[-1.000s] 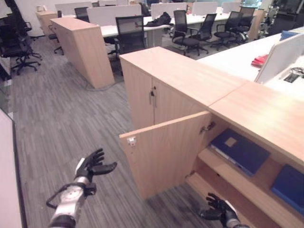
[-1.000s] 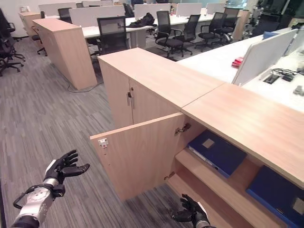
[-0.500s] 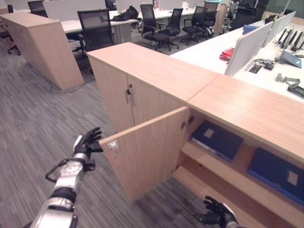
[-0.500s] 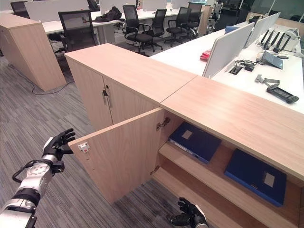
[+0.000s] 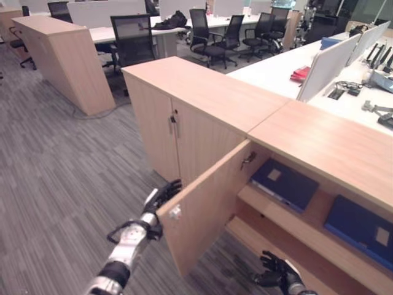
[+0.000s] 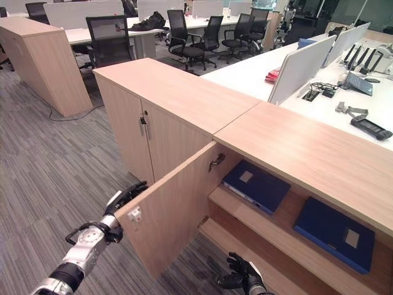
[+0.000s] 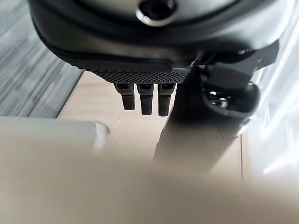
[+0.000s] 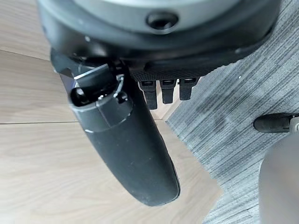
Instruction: Put the empty folder in the office cabinet
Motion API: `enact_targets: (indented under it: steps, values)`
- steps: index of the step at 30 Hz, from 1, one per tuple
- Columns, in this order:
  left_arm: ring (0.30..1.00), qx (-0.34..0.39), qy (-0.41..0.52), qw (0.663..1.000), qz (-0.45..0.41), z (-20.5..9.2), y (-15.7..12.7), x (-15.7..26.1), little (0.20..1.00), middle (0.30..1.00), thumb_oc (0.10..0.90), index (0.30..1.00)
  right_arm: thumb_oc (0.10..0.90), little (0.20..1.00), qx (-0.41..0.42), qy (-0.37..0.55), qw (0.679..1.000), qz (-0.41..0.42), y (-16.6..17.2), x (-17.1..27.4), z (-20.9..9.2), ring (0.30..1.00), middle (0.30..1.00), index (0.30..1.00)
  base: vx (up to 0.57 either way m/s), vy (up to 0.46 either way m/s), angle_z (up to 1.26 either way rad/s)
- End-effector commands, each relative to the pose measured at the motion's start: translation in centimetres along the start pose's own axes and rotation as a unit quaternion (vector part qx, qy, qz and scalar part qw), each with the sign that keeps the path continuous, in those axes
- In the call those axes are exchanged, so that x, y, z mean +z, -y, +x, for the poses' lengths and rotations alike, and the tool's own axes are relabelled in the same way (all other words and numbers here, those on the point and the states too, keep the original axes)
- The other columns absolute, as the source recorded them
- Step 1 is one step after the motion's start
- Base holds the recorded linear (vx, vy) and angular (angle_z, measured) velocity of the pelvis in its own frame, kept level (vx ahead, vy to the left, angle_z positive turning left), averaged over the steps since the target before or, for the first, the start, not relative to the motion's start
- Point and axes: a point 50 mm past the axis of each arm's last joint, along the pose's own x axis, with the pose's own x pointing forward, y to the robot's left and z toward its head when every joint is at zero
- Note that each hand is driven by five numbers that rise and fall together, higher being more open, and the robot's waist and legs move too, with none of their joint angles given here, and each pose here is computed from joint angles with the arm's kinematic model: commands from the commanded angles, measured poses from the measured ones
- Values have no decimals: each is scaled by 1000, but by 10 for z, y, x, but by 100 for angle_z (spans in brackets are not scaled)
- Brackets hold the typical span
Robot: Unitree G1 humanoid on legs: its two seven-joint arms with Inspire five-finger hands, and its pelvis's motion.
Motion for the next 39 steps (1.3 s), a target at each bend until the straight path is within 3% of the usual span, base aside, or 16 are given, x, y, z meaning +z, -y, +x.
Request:
enact_targets:
  steps: [1,11,19,26,33,39]
  values:
    - [900,-84,118,989,29,20,29,56,900,900,800,900,800,900,-19,92,995,-17,14,46,7,900,900,900,0,0,0]
    - [900,-149,67,985,48,-17,30,20,900,900,800,900,800,900,-51,138,989,28,24,67,9,900,900,900,-74,17,-5]
    - [900,-171,58,984,-3,-38,37,11,900,900,800,900,800,900,-117,171,977,54,41,99,20,900,900,900,-165,-54,-84]
    - [900,-165,77,981,-68,-31,56,11,900,900,800,900,800,900,-156,174,967,99,53,96,16,900,900,900,37,-142,-49]
    - [900,-152,105,979,-83,-13,71,26,900,900,800,900,800,900,-134,174,973,66,44,94,15,900,900,900,37,-189,-59]
    - [900,-80,118,986,-86,1,58,32,900,900,800,900,800,900,-91,165,982,20,31,96,18,900,900,900,109,-68,-100]
